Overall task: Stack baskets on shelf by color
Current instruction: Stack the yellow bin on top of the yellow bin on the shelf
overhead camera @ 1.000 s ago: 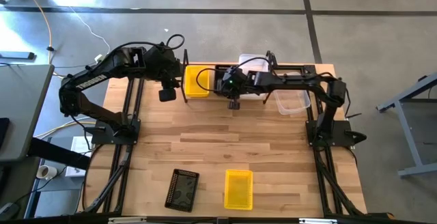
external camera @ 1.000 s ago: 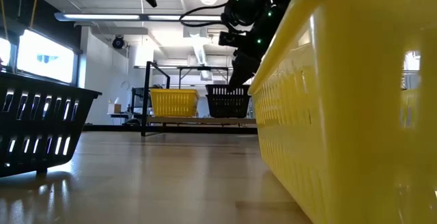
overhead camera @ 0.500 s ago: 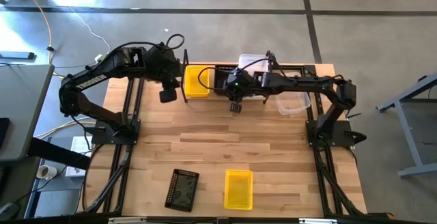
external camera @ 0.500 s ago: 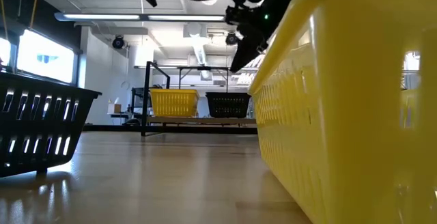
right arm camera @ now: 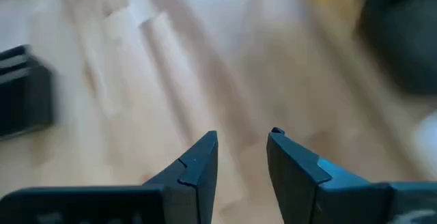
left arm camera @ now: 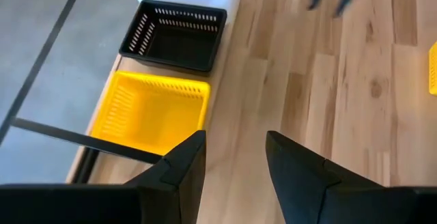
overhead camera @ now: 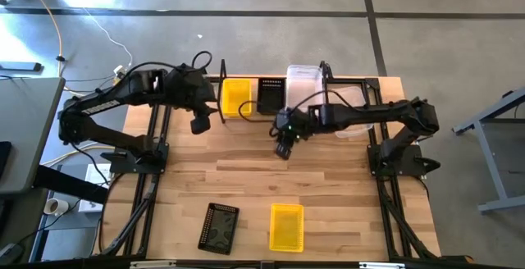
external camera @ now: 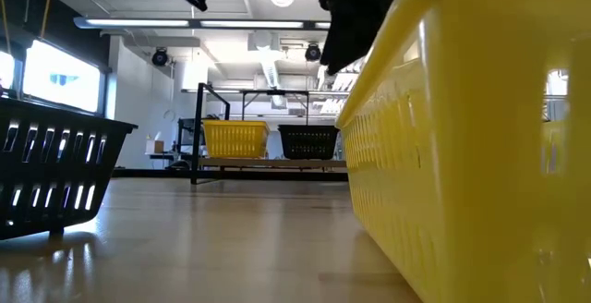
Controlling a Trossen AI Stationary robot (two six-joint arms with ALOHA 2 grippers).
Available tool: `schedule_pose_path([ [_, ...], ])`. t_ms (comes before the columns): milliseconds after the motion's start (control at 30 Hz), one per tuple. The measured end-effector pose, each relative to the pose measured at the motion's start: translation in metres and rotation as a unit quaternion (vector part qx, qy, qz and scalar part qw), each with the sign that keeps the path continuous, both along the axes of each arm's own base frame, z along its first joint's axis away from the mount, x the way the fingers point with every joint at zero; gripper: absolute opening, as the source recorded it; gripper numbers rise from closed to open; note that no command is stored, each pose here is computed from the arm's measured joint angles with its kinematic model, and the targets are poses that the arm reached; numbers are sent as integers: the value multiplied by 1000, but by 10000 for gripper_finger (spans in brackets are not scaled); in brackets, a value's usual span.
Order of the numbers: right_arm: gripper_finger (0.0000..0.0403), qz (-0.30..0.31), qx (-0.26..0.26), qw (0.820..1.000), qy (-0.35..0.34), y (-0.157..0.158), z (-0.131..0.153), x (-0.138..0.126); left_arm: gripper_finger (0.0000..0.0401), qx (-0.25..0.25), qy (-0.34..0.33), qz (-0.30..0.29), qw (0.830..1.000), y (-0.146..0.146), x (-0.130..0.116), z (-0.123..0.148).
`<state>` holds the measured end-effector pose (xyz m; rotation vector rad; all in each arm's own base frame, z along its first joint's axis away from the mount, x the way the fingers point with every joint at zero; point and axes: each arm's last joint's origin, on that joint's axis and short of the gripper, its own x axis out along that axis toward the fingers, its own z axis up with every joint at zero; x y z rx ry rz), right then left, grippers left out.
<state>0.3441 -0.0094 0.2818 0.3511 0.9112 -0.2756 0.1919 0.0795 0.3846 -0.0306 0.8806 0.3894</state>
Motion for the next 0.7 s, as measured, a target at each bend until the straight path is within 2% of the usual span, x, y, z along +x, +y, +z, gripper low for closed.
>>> schedule_pose_path([
  [100,113,-18,70,997,11,22,-2,-2,142,-7,-2,-2,1000,-5,-1,-8],
  [333,113,-104,177,978,44,74,-4,-12,142,-16,15,-34,999,-20,1,-26],
  [500,113,-187,223,955,55,111,-6,-24,142,-22,17,-57,998,-31,8,-40],
  [700,113,-253,268,928,61,149,-8,-38,142,-22,21,-80,996,-40,11,-44],
])
